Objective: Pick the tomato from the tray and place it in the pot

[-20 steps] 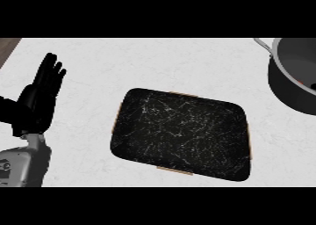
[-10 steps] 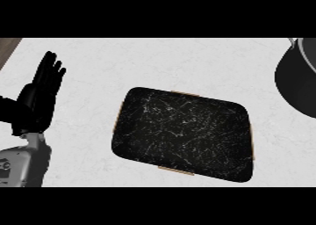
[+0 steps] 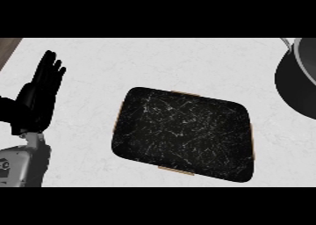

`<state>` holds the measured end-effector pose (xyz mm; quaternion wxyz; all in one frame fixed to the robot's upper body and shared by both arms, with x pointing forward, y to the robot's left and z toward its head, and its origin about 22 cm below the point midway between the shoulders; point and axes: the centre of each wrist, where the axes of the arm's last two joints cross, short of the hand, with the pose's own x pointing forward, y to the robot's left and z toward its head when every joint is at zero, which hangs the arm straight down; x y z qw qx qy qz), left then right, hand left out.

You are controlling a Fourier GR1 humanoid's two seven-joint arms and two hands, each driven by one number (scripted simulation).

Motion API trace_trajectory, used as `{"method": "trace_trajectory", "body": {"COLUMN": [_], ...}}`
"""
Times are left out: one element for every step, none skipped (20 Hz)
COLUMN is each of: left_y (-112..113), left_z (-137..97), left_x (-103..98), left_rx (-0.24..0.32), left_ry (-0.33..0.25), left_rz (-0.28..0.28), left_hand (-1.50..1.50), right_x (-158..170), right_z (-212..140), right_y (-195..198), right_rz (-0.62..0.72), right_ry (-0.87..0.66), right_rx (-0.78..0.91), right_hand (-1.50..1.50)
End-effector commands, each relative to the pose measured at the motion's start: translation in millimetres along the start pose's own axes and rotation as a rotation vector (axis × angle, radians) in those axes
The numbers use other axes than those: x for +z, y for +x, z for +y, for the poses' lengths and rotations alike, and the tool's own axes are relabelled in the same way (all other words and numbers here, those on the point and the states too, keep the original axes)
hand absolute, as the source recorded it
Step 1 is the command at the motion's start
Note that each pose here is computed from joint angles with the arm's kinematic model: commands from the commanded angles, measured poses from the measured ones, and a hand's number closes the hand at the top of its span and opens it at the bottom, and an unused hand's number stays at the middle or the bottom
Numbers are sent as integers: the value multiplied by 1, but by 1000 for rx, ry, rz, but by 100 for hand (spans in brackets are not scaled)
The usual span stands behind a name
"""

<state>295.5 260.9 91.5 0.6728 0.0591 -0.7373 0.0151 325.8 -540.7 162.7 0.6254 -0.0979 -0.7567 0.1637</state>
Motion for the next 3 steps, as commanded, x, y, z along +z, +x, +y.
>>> {"method": "trace_trajectory", "body": {"left_y": [-5, -2, 1], "left_z": [5, 1, 4], "left_x": [4, 2, 1], "left_rx": [-5, -11, -13], "left_ry": [-3, -7, -12], "left_rz": [8, 18, 0], "left_hand": [0, 0, 0], "right_x": [14, 12, 13], "right_z": [-12, -12, -9], "right_y": [1, 3, -2], "right_rz": [-109, -102, -81], "right_ry": [114, 105, 110], "right_rx": [-95, -109, -100], "right_hand": [-150, -150, -150]}}
